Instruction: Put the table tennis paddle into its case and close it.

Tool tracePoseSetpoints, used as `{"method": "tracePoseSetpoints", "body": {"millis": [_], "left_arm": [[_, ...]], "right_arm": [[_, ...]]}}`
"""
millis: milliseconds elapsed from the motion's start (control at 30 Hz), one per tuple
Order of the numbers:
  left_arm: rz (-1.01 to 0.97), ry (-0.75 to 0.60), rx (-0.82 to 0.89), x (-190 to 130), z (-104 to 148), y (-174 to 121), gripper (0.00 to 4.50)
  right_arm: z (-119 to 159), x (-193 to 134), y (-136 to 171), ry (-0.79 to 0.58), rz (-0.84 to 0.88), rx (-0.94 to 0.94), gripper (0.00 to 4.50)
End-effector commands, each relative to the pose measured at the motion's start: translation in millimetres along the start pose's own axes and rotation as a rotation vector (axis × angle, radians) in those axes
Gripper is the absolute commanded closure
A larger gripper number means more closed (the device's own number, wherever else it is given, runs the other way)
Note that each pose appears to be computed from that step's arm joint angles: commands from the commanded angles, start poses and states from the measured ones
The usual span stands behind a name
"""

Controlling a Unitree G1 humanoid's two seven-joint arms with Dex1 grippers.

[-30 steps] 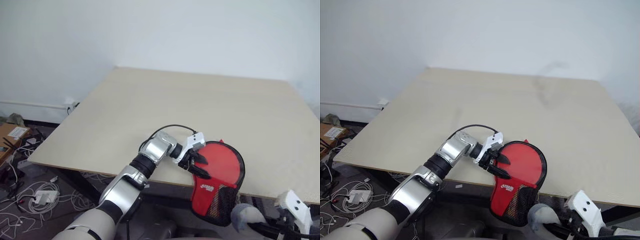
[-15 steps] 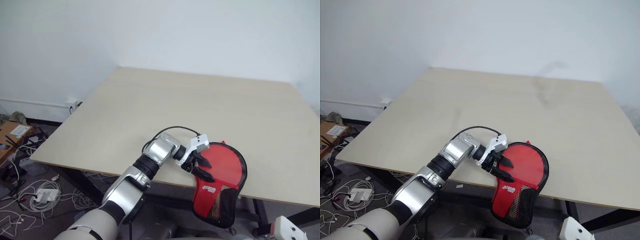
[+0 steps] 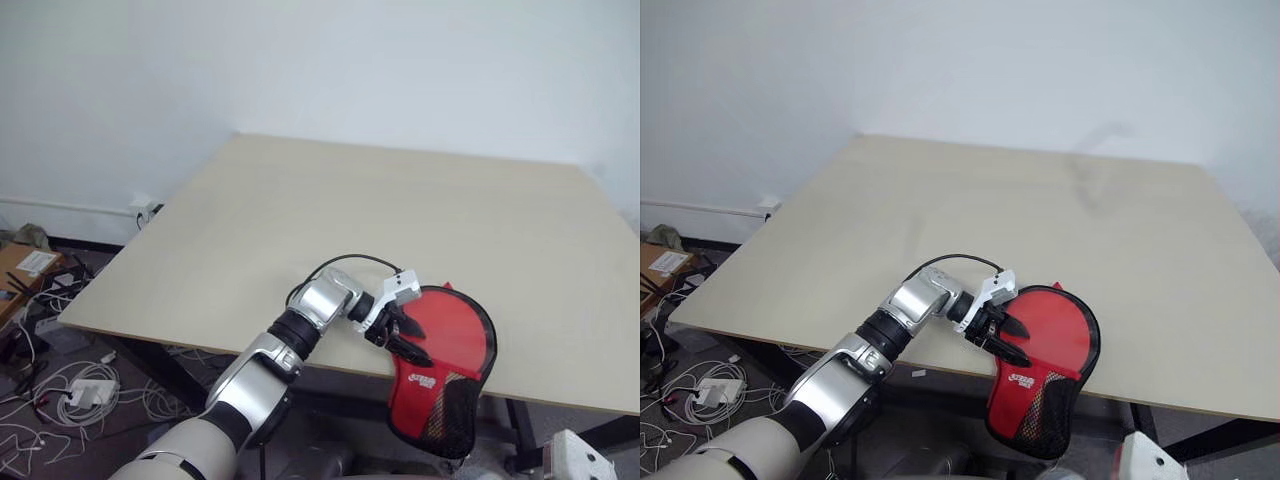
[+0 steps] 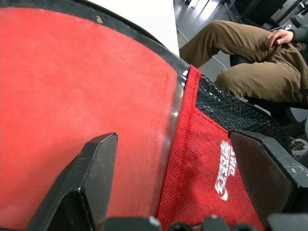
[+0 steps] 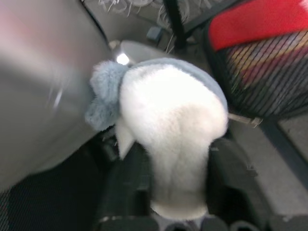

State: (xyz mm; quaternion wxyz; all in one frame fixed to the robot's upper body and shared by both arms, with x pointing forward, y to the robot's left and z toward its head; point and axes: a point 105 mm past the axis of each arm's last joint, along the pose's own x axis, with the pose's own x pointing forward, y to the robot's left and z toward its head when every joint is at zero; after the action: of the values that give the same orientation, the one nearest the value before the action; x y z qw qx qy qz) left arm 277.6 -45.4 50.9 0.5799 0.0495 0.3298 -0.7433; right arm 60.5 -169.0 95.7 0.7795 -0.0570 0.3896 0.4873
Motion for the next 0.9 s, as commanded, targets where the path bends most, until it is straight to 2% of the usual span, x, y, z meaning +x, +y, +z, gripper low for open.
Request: {"method": "tracePoseSetpoints", "body": {"millis": [33,133,267,400,533,633,733,900], "left_arm": [[0.009,0.087,-0.097,6,-28,3,0.60],[0.013,0.085,-0.100,7,-27,4,0.60],[0.014,0.084,-0.101,7,-26,5,0.60],[0.011,0.081,-0.099,7,-24,5,0.60],[0.013,0.077,-0.100,7,-23,6,0.60],[0.021,0.075,-0.100,6,-23,6,0.60],[0.028,0.075,-0.101,5,-24,7,0.60],[0.058,0.061,-0.076,2,-21,10,0.60]], "right_arm": [[14,-4,-5,-0.020,-0.033,-0.026,1.68],[22,-8,-7,-0.040,-0.036,-0.017,0.64],[31,-14,-9,-0.061,-0.037,-0.008,0.64],[42,-22,-23,-0.107,-0.131,-0.013,0.64],[56,-29,-70,-0.217,-0.343,0.036,0.64],[63,-39,-121,-0.332,-0.566,0.123,0.64],[61,-43,-168,-0.372,-0.747,0.225,0.64],[61,-29,-205,-0.409,-0.811,0.362,0.64]]}}
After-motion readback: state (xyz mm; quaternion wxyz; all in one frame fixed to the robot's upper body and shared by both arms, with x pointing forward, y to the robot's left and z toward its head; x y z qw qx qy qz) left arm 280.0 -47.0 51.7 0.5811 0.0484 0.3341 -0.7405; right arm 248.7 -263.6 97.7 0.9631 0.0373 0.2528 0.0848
